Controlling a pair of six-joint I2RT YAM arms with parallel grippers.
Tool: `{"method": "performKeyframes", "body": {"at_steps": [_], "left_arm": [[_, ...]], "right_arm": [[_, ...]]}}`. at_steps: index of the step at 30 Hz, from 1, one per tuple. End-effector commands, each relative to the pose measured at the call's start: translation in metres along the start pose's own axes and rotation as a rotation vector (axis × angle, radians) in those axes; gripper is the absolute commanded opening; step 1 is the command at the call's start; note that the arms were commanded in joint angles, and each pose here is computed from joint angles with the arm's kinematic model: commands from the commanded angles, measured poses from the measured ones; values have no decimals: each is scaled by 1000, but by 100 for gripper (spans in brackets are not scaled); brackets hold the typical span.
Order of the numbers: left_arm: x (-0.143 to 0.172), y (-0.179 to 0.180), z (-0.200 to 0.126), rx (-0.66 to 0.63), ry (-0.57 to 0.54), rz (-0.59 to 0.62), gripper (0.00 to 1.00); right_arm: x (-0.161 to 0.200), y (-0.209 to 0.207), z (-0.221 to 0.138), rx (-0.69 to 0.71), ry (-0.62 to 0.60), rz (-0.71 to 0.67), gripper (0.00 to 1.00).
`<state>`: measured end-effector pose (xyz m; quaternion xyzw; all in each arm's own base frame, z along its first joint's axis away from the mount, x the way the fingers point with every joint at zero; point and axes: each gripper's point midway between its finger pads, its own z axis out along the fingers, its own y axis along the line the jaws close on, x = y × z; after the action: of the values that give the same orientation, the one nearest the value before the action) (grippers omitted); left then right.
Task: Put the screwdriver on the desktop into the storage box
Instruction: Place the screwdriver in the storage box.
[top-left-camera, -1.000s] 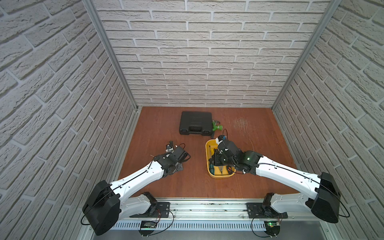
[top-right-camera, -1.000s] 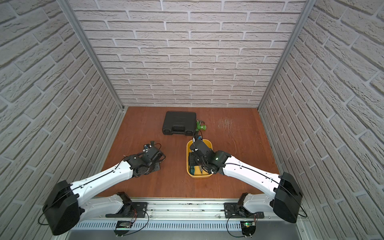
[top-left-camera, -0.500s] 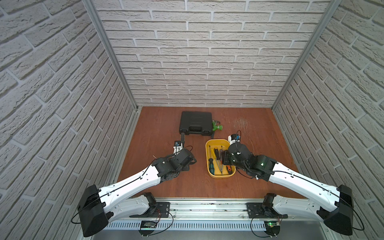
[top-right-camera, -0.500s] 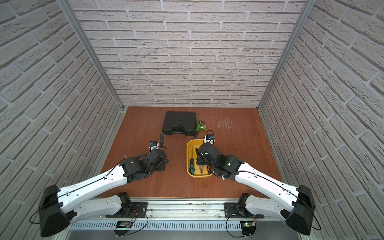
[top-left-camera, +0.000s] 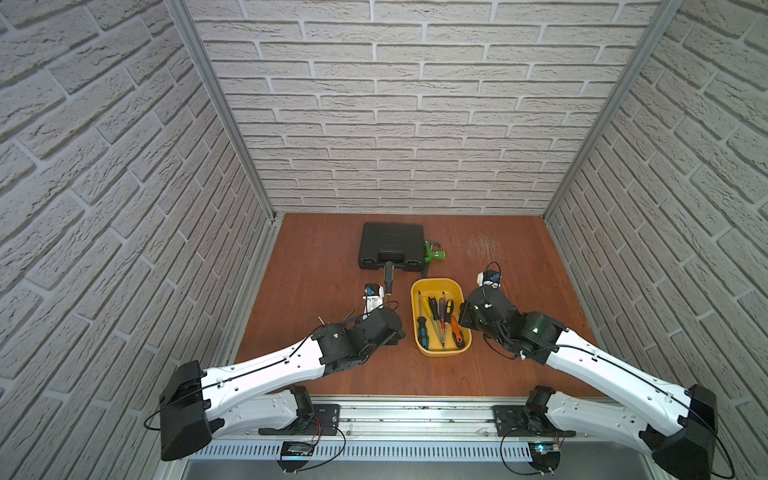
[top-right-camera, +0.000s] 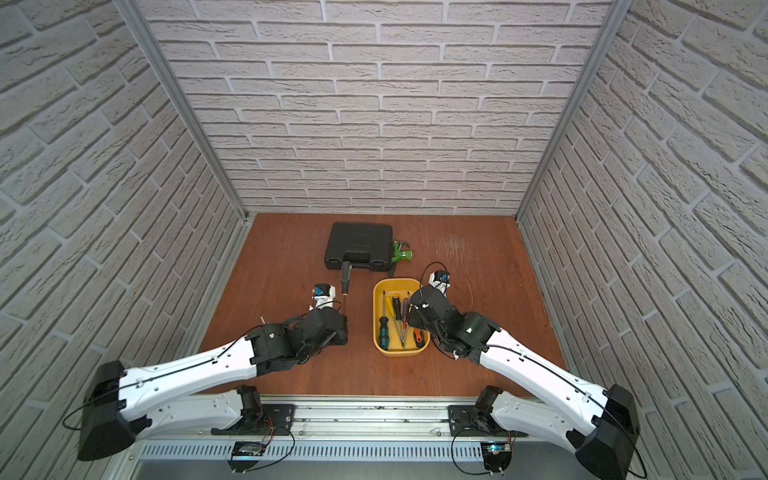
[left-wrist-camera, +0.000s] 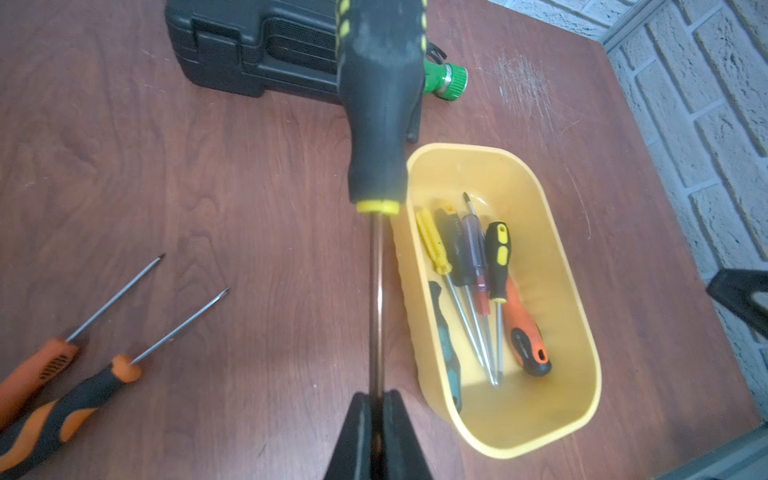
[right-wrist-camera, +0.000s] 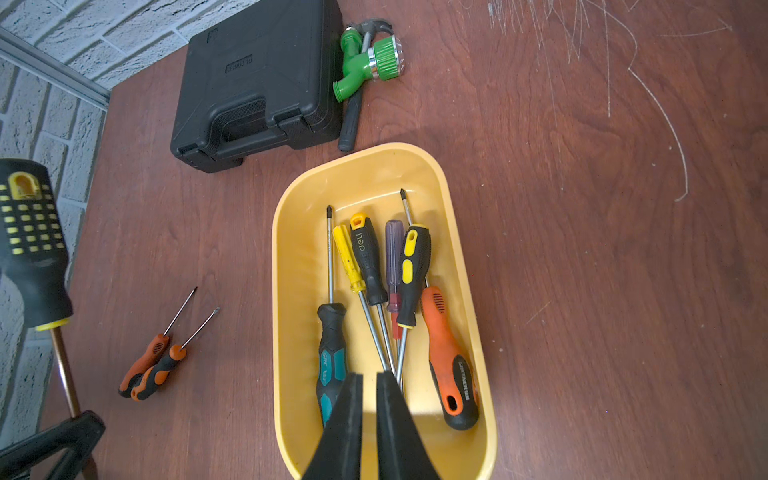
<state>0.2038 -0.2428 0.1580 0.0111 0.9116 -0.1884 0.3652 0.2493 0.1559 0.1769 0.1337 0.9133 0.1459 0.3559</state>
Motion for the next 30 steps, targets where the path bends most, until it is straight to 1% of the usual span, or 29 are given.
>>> {"method": "performKeyframes", "body": {"at_steps": [1, 5, 7, 11, 13, 18, 21, 24, 27, 30], "left_arm": [[-9, -27, 5, 59, -46, -29, 0], [-4, -43, 10, 78, -29, -13, 0], [-3, -50, 11, 98, -33, -26, 0], [9, -71, 23, 184, 12, -91, 0], [17, -81, 28, 222, 45, -107, 0], [27, -103, 33, 302, 66, -121, 0], [32, -105, 36, 316, 82, -140, 0], [36, -104, 42, 311, 87, -158, 0], [43, -105, 46, 335, 100, -200, 0], [41, -106, 47, 349, 89, -225, 0]], "right_arm": [[0, -4, -2, 4, -2, 14, 14], [2, -8, -2, -2, -9, 29, 14], [0, -8, -4, -4, -12, 24, 14], [3, -11, -3, -4, -9, 33, 14], [4, -9, -2, -13, -4, 35, 14], [6, 3, 0, -58, 30, 1, 14], [10, 13, 3, -97, 54, -16, 14], [11, 17, 3, -105, 70, -31, 14], [16, 21, 5, -125, 95, -38, 14], [22, 34, 11, -173, 128, -52, 14]]}}
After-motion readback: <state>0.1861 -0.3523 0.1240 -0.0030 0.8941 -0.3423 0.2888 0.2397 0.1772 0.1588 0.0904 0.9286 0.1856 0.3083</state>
